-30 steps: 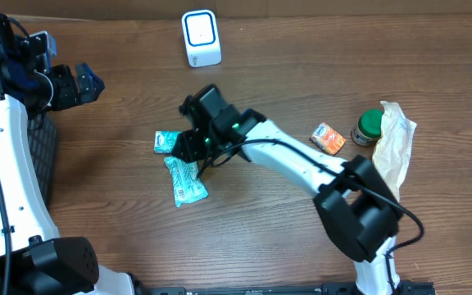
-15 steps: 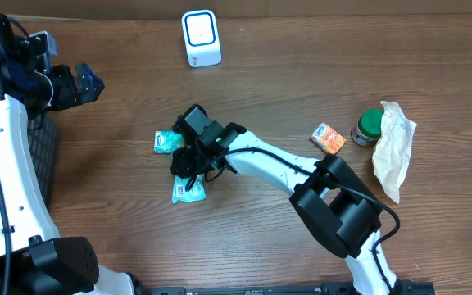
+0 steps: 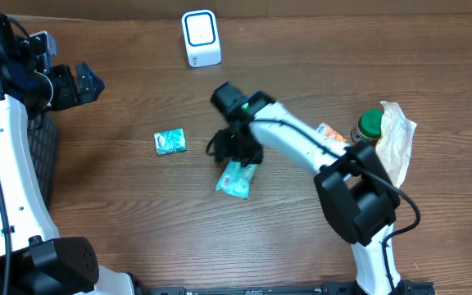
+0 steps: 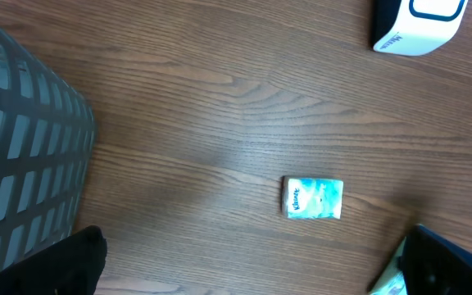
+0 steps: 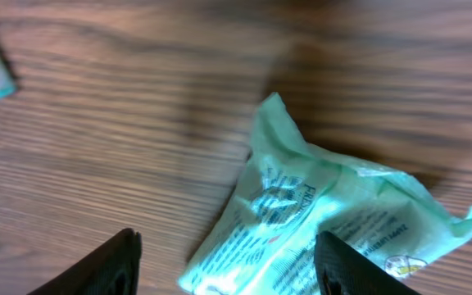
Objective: Scan the item barcode
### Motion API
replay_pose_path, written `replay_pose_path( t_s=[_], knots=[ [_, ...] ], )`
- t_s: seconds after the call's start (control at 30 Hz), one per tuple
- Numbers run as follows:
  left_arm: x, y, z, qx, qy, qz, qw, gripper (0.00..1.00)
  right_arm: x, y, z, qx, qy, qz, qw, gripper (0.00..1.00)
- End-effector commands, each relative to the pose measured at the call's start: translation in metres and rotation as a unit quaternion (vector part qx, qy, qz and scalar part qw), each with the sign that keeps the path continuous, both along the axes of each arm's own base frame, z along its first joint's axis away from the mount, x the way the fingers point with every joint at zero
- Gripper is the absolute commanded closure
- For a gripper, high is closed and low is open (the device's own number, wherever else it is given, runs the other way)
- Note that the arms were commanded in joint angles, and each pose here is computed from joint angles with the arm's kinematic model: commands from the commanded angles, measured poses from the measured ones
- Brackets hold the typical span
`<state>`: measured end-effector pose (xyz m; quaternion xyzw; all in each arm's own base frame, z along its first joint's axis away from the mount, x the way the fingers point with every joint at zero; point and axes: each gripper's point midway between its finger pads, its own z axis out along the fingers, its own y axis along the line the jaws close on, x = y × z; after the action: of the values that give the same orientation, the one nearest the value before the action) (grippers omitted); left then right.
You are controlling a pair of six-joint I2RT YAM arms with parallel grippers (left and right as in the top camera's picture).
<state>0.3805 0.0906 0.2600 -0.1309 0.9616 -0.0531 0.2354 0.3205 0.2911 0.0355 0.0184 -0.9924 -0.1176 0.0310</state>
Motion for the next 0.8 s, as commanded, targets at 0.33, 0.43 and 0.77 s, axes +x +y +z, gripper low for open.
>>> replay_pose_path(
  t_s=[0.33, 0.43, 0.77],
  knots=[
    [0.002, -0.004, 0.0, 0.0, -0.001, -0.012, 1.0, 0.0, 0.064, -0.063, 0.034, 0.037, -0.09, 0.251, 0.963, 0.25],
    [0.002, -0.004, 0.0, 0.0, -0.001, -0.012, 1.0, 0.0, 0.053, -0.065, 0.027, 0.087, -0.076, 0.289, 0.95, 0.26],
    [0.002, -0.004, 0.0, 0.0, -0.001, -0.012, 1.0, 0.0, 0.024, -0.058, 0.001, 0.141, -0.053, 0.332, 0.931, 0.34]
  ],
)
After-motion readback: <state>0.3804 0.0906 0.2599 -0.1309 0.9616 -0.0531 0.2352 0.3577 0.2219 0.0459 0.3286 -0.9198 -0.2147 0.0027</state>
